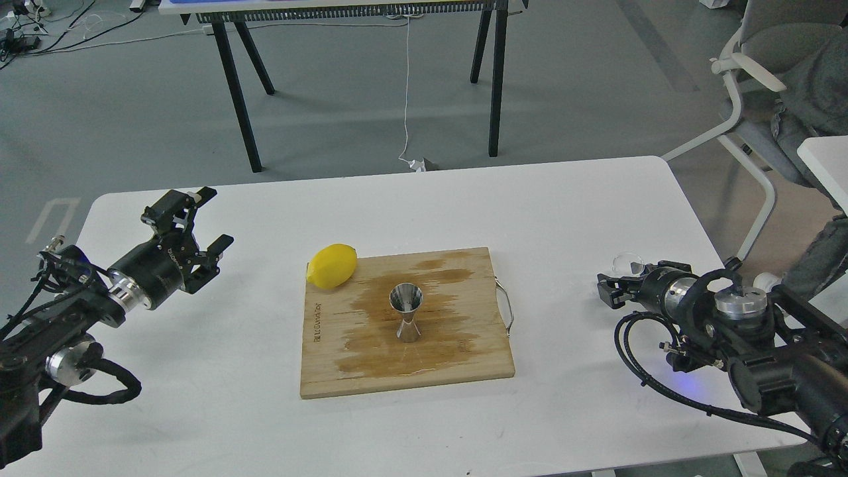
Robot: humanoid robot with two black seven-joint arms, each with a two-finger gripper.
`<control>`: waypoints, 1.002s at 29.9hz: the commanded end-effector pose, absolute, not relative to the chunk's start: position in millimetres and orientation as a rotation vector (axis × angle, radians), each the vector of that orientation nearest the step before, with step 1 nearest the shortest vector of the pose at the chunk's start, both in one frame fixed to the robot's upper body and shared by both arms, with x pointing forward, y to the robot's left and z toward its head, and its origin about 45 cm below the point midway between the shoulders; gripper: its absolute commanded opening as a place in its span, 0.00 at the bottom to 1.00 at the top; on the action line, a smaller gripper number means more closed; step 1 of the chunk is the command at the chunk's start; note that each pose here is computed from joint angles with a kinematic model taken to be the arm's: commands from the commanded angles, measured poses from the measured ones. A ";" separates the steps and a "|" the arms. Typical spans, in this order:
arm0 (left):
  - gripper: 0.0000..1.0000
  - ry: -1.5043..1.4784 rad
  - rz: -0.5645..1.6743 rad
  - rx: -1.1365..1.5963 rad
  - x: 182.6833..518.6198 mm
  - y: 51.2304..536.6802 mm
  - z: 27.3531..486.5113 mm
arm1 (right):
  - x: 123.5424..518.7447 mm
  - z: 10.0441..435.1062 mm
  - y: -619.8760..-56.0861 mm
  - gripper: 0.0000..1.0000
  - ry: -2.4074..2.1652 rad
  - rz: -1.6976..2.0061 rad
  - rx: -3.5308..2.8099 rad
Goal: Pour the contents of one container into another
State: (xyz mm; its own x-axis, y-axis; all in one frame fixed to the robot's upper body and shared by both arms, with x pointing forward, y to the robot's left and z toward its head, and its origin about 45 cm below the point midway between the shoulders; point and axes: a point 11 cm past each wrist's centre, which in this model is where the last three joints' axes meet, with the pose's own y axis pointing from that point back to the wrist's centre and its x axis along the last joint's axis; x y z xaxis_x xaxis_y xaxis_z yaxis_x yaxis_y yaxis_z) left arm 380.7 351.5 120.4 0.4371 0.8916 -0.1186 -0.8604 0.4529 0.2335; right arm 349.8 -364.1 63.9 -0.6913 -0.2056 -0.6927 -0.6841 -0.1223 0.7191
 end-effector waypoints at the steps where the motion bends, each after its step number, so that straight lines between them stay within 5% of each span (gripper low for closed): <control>1: 0.99 0.239 1.094 0.147 380.2 351.5 119.8 | 350.2 64.3 -364.5 0.76 1.799 1.870 -0.985; 10: 0.99 0.239 1.095 0.145 380.3 351.6 120.1 | 350.8 65.0 -365.3 0.92 1.797 1.866 -0.982; 30: 0.99 0.239 1.095 0.145 380.3 351.6 120.1 | 358.4 73.8 -360.2 0.96 1.767 1.855 -1.013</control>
State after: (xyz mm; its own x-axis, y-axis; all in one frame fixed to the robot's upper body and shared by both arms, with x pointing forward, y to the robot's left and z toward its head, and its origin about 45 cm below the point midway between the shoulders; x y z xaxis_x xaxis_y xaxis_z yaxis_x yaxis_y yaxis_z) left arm 380.3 351.6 120.1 0.4363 0.8918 -0.1194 -0.8606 0.4524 0.2338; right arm 355.2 -362.8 70.2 -0.6745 -0.1973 -0.7114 -0.7019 -0.1271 0.7008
